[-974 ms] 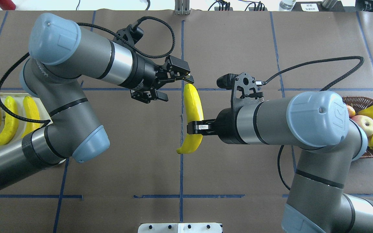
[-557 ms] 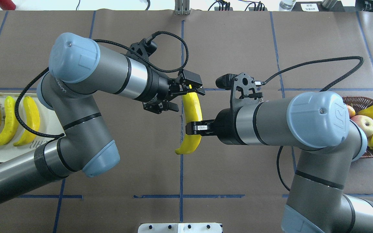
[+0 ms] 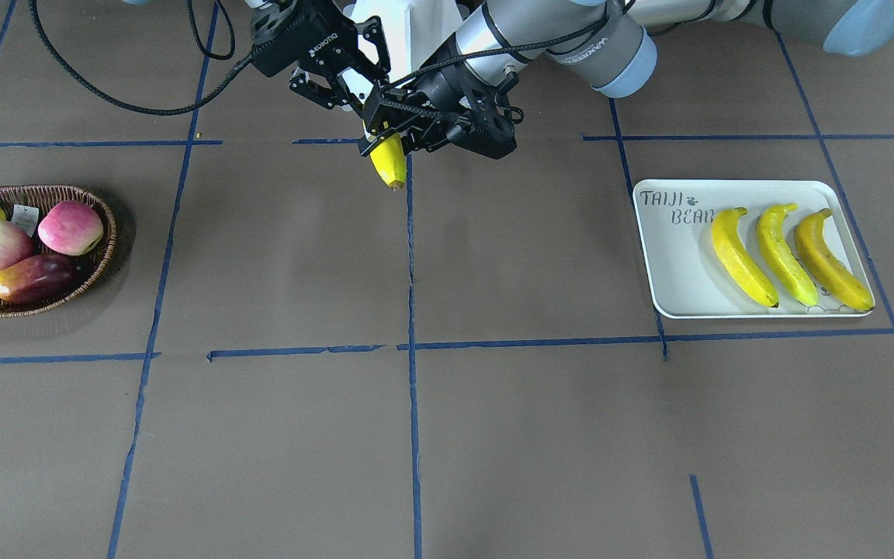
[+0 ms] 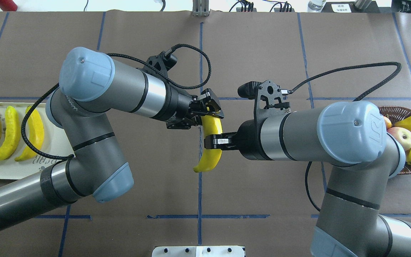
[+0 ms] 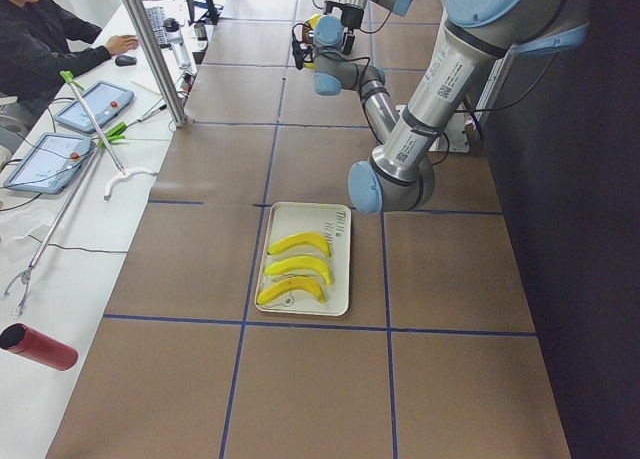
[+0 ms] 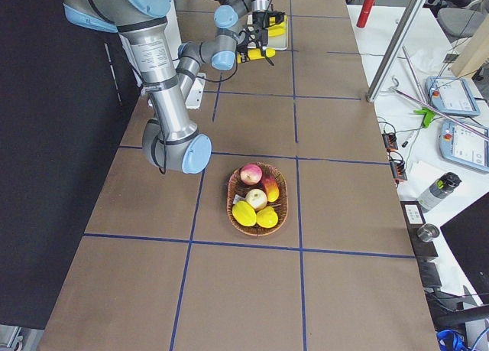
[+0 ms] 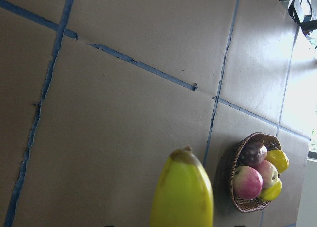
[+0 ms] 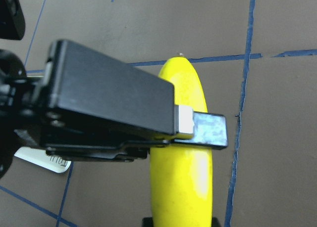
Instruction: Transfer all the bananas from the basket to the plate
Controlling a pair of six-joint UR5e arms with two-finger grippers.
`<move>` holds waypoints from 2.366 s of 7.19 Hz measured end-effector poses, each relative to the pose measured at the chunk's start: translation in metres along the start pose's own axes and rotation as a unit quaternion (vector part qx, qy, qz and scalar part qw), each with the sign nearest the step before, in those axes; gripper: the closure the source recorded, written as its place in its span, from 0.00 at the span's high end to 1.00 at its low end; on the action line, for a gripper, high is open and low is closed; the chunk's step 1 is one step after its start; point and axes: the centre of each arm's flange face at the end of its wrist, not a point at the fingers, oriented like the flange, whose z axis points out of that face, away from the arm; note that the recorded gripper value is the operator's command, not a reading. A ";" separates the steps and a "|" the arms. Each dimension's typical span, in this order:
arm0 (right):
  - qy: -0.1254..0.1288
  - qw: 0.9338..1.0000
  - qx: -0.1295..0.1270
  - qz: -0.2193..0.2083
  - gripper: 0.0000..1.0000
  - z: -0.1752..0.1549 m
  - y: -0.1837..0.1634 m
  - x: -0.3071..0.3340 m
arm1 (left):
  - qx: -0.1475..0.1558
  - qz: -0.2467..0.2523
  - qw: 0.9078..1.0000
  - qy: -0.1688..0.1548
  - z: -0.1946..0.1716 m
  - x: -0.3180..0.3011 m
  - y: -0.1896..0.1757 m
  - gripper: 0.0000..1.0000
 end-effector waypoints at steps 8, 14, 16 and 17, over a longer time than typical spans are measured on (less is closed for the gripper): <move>-0.015 1.000 0.009 -0.003 1.00 -0.031 0.001 0.002 | 0.053 -0.012 0.995 -0.078 0.010 -0.049 -0.082 0.00; -0.009 1.000 0.015 -0.001 1.00 -0.051 0.007 0.018 | 0.094 -0.007 0.946 -0.311 -0.095 -0.235 -0.162 0.00; -0.004 1.000 0.014 0.001 1.00 -0.047 0.006 0.021 | 0.087 -0.035 0.932 -0.349 -0.116 -0.293 -0.151 0.00; -0.002 1.000 0.014 0.001 1.00 -0.046 0.006 0.022 | 0.085 -0.045 0.928 -0.360 -0.115 -0.309 -0.151 0.00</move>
